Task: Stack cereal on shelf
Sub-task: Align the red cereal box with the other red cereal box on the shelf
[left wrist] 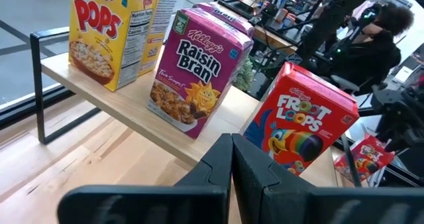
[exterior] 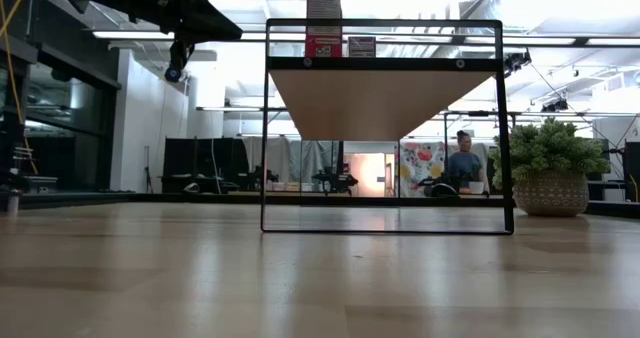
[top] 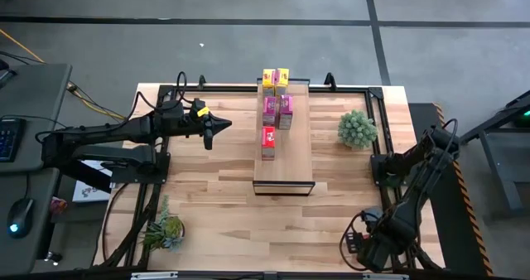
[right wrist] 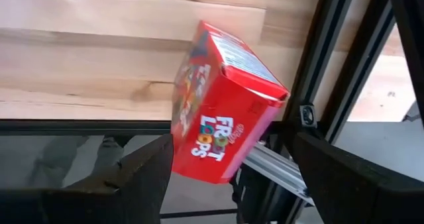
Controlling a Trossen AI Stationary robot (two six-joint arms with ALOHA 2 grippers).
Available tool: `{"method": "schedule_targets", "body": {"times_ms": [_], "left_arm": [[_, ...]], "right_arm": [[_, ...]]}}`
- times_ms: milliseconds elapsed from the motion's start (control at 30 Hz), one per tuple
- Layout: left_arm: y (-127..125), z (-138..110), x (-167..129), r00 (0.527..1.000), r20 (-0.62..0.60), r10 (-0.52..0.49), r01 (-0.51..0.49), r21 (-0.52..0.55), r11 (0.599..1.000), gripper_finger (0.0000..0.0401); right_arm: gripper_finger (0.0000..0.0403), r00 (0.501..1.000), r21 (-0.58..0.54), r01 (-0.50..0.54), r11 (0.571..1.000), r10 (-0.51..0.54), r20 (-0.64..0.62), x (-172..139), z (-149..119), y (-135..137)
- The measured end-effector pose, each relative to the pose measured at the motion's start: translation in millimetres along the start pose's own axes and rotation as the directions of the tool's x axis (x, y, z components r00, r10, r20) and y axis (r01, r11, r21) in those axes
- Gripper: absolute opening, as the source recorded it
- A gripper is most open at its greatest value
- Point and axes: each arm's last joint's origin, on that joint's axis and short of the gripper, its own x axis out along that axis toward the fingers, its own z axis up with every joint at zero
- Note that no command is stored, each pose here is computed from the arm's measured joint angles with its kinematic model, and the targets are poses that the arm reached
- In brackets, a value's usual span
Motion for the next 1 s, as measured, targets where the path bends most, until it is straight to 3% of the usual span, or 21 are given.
{"method": "schedule_targets", "body": {"times_ms": [200,467,1000], "left_arm": [[-0.1,0.1,-0.1,1.000,0.000,-0.002,0.002,-0.015,1.000,0.0000],[-0.1,0.0,0.0,1.000,-0.001,-0.003,0.003,-0.015,1.000,0.0000],[-0.2,0.1,-0.1,1.000,-0.001,-0.003,0.003,-0.012,1.000,0.0000]], "right_arm": [[0.0305,1.000,0.010,-0.012,1.000,0.012,0.011,-1.0,2.4,2.4],[0.0305,0.999,0.022,0.049,0.999,-0.049,0.010,3.6,5.3,-1.0],[0.0305,0.999,0.026,0.027,0.999,-0.028,0.027,9.7,9.3,1.7]]}}
